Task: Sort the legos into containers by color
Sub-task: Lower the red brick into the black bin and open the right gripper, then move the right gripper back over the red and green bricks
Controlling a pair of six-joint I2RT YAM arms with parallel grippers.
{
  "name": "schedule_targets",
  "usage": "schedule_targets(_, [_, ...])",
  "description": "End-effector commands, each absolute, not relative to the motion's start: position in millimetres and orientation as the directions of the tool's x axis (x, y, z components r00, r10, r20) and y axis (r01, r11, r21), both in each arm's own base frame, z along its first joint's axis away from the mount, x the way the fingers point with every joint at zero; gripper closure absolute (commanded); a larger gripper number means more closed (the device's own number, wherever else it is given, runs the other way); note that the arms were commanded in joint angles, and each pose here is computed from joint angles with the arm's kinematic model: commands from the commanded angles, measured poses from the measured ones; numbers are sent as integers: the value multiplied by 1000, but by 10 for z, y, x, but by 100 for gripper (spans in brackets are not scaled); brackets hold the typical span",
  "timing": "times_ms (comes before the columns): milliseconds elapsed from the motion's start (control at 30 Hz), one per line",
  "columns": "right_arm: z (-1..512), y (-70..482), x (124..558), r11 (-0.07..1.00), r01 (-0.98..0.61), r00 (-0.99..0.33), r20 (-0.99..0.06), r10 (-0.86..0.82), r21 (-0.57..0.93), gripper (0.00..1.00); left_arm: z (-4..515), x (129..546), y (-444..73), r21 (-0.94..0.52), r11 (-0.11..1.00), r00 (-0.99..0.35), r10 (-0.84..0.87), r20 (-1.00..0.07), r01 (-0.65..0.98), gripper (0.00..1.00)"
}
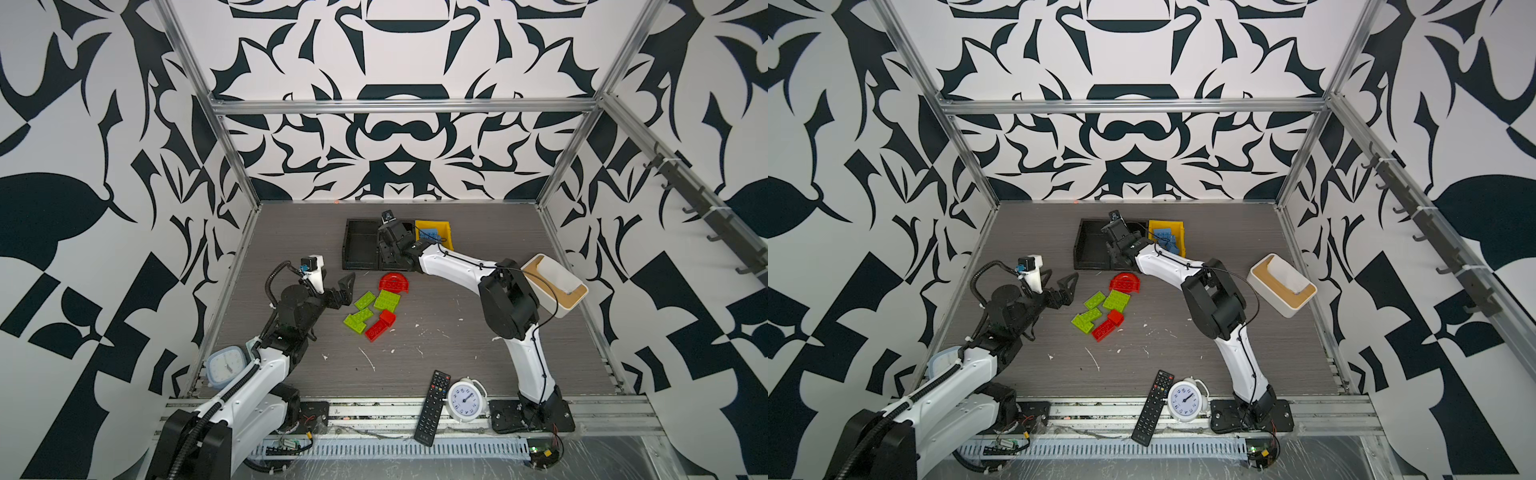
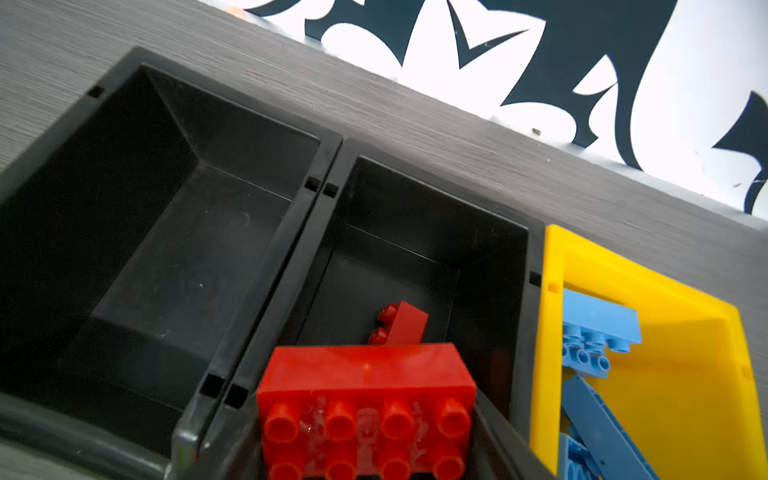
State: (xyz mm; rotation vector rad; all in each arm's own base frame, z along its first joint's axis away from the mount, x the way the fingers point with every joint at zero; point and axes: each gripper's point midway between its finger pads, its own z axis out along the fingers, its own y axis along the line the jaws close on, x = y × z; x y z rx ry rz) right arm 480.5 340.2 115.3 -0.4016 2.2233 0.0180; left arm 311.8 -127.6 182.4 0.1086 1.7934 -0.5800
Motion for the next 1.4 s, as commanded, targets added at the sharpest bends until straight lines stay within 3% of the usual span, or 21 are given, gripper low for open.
schedule_targets(0, [1415,3429,4892,961,-262,-548,-806,-223,-87,28,1843,3110,-1252,-318,878,-296,-216,-930,358,1])
schedule_targets(200, [1468,3438,4815,955,-290,-554,-801,-226,-69,14,1838,3112,-1254,-320,877,-299,-217,-929,358,1])
schedule_targets(267, [1481,3446,4760,948,-312,-560,-794,-236,-62,13,1838,3115,-1256,-320,877,-299,-217,-929,358,1])
schedule_targets(767, [1452,3626,3273,772,-619,-641,-663,-387,148,39,1848,3104,-1265,-330,871,-300,-226,-927,363,1])
schedule_targets(1367, [983,3517,2622,736,-643,-719,-499,-484,211,41,1808,3137,-1386,-365,841,-344,-232,-910,400,1])
